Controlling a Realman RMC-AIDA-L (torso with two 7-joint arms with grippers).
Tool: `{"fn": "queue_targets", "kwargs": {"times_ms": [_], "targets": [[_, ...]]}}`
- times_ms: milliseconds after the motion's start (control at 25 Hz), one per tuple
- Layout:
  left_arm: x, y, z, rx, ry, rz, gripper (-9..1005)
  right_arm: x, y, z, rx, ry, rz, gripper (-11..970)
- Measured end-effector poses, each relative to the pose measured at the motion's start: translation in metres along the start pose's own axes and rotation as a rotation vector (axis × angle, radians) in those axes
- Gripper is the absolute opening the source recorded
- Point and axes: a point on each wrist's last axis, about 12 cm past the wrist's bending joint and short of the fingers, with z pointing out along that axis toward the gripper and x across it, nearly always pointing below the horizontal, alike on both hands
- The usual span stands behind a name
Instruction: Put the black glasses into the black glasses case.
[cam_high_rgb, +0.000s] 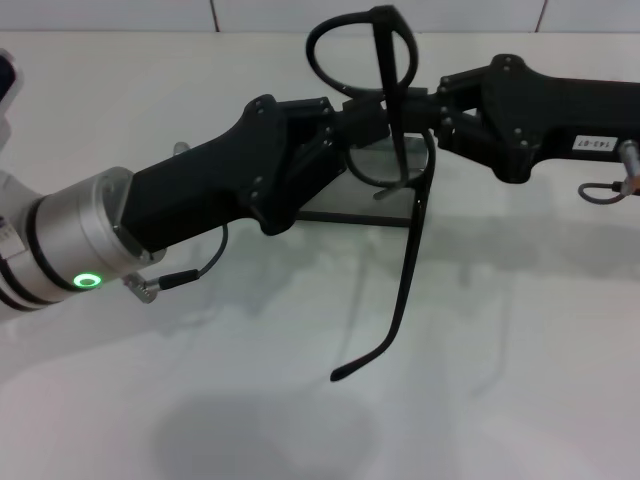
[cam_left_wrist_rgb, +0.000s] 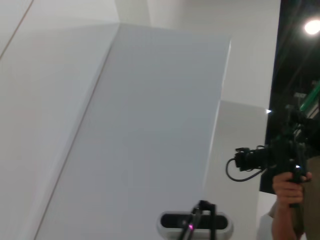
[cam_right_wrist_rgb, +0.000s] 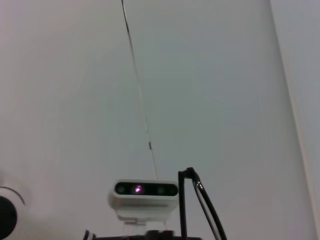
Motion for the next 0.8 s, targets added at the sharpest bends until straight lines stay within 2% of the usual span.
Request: {"fn": "queue_targets", "kwargs": {"times_ms": [160, 320, 520, 680, 800], "targets": [[-0.002, -0.005, -0.005, 0.028, -0.009, 0.020, 36, 0.001, 0.001, -0.010, 0.032, -0.029, -0.001, 38], [-0.006, -0.009, -0.017, 0.004, -0.029, 0.043, 36, -0.003, 0.007, -0.026, 0.031, -0.094, -0.011, 38], [-0.004, -0.011, -0.024, -0.019, -0.015, 0.036, 36, -0.018, 0.022, -0.050, 0.001, -0.276, -0.061, 38], [0.004, -0.011, -0.016, 0.018, 0.031, 0.011, 36, -0.033, 0.026, -0.060, -0.015, -0.413, -0.127, 38], [0.010, -0.011, -0.002, 0.084, 0.083, -0.009, 36, -0.040, 0.024, -0.056, -0.015, -0.471, -0.171, 38]]}}
